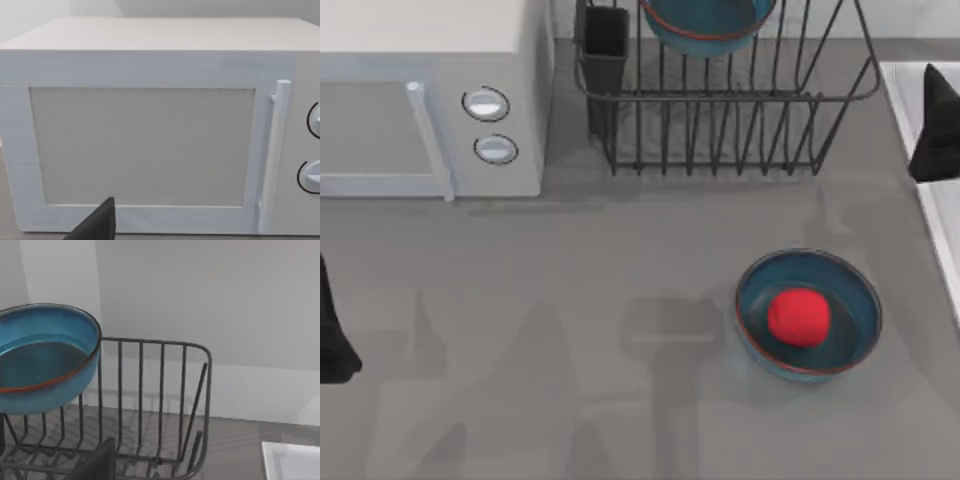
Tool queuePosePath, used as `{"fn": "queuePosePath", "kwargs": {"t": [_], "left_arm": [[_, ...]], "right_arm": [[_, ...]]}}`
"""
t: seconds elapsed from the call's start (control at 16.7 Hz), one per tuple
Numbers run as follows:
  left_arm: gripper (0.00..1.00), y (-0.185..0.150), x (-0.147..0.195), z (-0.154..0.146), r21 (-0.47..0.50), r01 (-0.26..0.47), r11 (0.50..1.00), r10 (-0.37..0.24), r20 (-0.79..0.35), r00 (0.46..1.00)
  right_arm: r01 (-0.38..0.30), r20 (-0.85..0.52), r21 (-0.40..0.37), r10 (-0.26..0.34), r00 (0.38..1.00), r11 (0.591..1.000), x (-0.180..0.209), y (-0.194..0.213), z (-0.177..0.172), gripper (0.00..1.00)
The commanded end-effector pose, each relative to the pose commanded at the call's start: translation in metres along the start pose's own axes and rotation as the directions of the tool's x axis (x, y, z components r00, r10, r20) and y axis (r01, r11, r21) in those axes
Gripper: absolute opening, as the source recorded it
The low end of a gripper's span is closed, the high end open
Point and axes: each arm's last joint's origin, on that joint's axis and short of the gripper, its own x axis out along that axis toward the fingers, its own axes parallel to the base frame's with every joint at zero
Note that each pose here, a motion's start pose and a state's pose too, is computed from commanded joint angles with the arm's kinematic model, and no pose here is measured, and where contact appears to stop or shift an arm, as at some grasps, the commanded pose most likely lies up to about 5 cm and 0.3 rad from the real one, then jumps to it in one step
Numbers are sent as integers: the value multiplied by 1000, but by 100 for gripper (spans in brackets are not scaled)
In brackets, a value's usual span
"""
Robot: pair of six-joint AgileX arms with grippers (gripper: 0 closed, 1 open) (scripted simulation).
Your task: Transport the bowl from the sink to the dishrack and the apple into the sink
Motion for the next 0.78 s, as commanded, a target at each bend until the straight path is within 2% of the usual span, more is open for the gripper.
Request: {"fn": "queuePosePath", "kwargs": {"t": [0.18,0.36,0.6,0.78], "left_arm": [[100,0,0,0,0,0,1000,0,0,1000],[100,0,0,0,0,0,1000,0,0,1000],[100,0,0,0,0,0,1000,0,0,1000],[100,0,0,0,0,0,1000,0,0,1000]], "right_arm": [[12,68,5,-13,998,1000,-60,-25,-18,100],[48,106,5,-48,993,999,-96,-38,-48,100],[108,101,7,-108,989,994,-113,-46,-85,100],[136,86,9,-136,987,991,-116,-49,-100,100]]}}
